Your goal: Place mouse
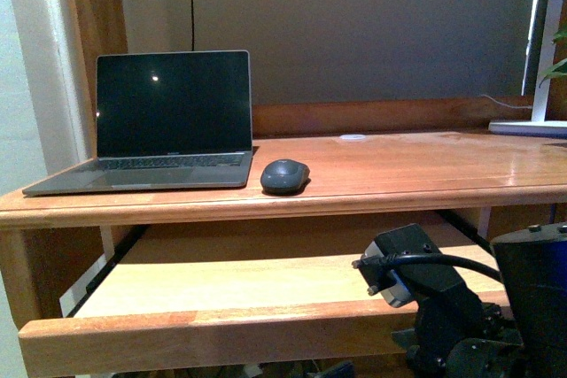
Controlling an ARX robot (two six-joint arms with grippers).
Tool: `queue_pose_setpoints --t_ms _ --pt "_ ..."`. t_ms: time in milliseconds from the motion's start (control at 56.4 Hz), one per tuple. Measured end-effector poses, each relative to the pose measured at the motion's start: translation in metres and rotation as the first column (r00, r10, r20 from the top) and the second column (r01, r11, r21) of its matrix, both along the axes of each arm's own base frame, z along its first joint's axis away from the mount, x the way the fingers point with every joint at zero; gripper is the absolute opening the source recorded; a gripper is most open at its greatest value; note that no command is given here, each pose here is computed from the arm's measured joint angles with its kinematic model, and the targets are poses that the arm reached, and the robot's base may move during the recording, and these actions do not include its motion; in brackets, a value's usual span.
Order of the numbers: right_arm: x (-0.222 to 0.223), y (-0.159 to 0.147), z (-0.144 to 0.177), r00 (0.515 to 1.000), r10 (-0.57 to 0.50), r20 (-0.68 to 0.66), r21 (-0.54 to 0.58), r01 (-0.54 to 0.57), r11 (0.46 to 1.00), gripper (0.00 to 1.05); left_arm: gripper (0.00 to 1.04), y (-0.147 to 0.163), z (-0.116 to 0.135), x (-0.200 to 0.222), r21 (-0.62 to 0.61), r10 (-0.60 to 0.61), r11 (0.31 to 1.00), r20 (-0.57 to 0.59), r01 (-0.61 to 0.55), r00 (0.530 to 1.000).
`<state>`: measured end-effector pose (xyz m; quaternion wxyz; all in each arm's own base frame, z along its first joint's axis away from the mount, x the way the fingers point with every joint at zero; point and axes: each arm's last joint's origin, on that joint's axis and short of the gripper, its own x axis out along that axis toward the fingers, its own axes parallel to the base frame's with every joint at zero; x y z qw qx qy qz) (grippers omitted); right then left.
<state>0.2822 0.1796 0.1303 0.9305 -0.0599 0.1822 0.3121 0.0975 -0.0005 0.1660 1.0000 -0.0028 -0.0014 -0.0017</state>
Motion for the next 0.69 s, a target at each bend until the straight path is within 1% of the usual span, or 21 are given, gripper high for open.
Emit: queue_pose_setpoints --t_ms 337,461,692 --pt "0.033 0.030 0.003 0.997 -0.071 0.017 0.017 0.070 0.997 1.04 0.97 0.000 0.000 0.000 0.000 0.000 1.000 0.000 0.000 1.000" --pt "0.048 0.050 0.006 0.997 -0.075 0.029 0.017 0.075 0.997 1.04 0.97 0.000 0.000 0.000 0.000 0.000 1.000 0.000 0.000 1.000" --pt "0.074 0.086 0.002 0.996 -0.087 0.030 -0.007 0.087 0.996 1.04 0.97 0.000 0.000 0.000 0.000 0.000 1.000 0.000 0.000 1.000"
